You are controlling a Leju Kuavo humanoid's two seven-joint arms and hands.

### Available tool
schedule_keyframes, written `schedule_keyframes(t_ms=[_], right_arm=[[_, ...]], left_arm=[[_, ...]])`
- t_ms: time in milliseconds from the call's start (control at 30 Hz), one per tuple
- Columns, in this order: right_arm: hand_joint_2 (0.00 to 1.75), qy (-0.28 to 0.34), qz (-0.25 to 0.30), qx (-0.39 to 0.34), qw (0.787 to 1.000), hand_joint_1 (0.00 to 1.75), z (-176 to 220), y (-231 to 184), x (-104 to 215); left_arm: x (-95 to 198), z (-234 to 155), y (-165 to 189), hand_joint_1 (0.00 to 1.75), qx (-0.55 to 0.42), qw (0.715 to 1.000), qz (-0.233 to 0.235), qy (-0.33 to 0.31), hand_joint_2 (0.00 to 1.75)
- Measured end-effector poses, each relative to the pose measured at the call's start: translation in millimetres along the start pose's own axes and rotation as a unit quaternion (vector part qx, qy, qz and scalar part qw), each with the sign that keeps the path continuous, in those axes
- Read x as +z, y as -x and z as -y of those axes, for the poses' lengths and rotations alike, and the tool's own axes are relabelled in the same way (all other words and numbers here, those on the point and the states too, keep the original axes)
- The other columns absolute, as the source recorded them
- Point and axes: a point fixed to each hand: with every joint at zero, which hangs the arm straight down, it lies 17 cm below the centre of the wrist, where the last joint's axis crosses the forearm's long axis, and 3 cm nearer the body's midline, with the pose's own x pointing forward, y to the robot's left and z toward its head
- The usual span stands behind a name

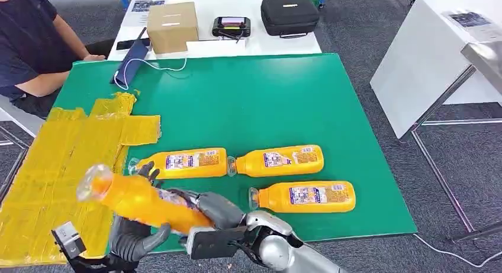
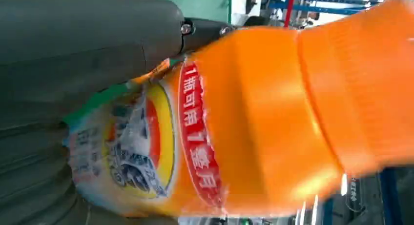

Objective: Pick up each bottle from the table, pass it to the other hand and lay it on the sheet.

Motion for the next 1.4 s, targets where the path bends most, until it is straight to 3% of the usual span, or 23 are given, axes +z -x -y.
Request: schedule_keyframes(t_ms=[433, 467, 1233, 1267, 1300, 1400], right_arm=[[1.75, -0.054, 0.002, 0.051, 0.997, 1.75, -8.4, -5.5, -14.0], [1.75, -0.056, 0.002, 0.052, 0.997, 1.75, -8.7, -5.7, -14.5], [1.75, -0.052, -0.015, 0.033, 0.998, 1.75, -9.7, 6.8, -17.0], [1.75, -0.047, -0.018, 0.032, 0.998, 0.35, -8.4, 8.8, -16.9], [1.75, -0.039, -0.022, 0.029, 0.999, 0.0, -7.0, 11.3, -16.6], [1.75, -0.008, -0.037, 0.026, 0.999, 0.0, 0.7, 21.5, -14.2]], left_arm=[[1.4, -15.8, -0.1, 0.0, 0.011, 1.0, 0.0, -0.017, 1.75], [1.2, -16.4, -0.3, 1.75, 0.011, 1.0, 0.0, -0.018, 1.75], [-1.4, -24.6, -10.2, 1.75, 0.041, 0.998, 0.03, -0.047, 1.75], [-0.9, -25.4, -9.9, 1.75, 0.039, 0.998, 0.03, -0.051, 1.75], [-0.2, -27.5, -9.2, 1.75, 0.033, 0.997, 0.03, -0.057, 1.75], [1.3, -36.2, -6.8, 1.75, -0.032, 0.996, 0.029, -0.084, 1.75]])
